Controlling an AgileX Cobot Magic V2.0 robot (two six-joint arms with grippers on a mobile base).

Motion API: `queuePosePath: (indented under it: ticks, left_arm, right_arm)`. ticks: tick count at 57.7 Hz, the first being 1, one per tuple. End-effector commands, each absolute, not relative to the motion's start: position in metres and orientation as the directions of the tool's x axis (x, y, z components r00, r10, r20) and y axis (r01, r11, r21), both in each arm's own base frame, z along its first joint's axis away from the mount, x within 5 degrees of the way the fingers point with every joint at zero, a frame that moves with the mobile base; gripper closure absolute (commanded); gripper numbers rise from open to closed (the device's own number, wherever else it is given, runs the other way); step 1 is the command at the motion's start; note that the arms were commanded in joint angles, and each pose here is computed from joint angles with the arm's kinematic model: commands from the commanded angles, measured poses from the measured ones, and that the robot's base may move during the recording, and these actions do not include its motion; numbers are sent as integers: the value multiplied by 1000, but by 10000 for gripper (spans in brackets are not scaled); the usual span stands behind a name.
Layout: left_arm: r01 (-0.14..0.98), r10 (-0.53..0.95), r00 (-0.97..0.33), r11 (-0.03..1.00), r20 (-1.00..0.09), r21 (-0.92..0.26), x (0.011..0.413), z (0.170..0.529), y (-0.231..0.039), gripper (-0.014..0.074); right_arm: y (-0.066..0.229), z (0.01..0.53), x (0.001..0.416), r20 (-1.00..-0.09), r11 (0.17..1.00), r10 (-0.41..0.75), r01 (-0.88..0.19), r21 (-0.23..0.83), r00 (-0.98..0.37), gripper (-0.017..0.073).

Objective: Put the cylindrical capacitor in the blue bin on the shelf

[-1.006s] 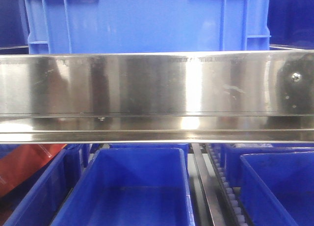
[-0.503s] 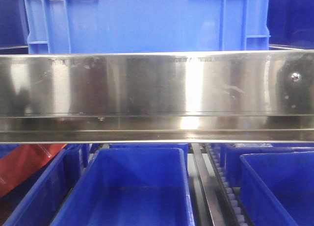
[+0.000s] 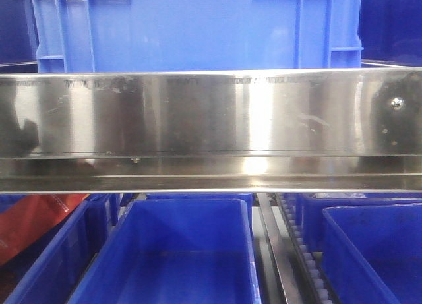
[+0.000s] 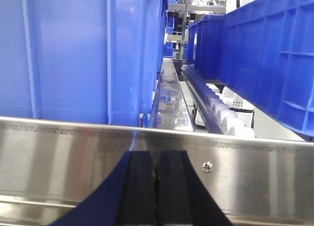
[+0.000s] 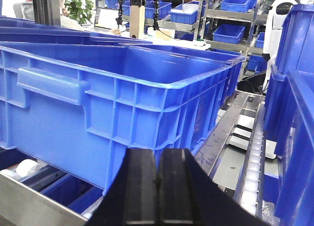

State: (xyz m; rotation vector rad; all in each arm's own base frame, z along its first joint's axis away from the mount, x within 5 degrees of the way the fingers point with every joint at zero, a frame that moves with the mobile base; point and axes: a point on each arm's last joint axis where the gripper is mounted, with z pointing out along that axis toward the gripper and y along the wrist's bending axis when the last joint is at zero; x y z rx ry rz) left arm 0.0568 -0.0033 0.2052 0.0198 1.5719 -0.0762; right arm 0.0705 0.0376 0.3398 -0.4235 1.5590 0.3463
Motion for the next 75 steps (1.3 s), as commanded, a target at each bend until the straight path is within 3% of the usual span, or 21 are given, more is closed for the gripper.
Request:
queuePosePath:
  ticks: [1,38,51,60,75]
  left_arm:
    - [62,-44,23,997,-999,-42,56,208,-3,704]
    - [62,-44,23,997,-999,-42,56,208,-3,704]
    - [62,-44,23,997,-999,-42,56,208,-3,704]
    - [62,-44,23,997,-999,-42,56,208,-3,704]
    - [62,-44,23,997,-999,-42,56,208,-3,704]
  right_arm:
    - [37,342,70,-999,885,-49,-463,-51,16,721]
    - [36,338,71,-998,892,-59,-450,-51,-5,721]
    - [18,310,64,-999,966,36,-256,40,-19,721]
    - [7,278,54,-999,993,42,-112,42,-5,721]
    - [1,225,52,-999,999,38,-8,38,-23,721]
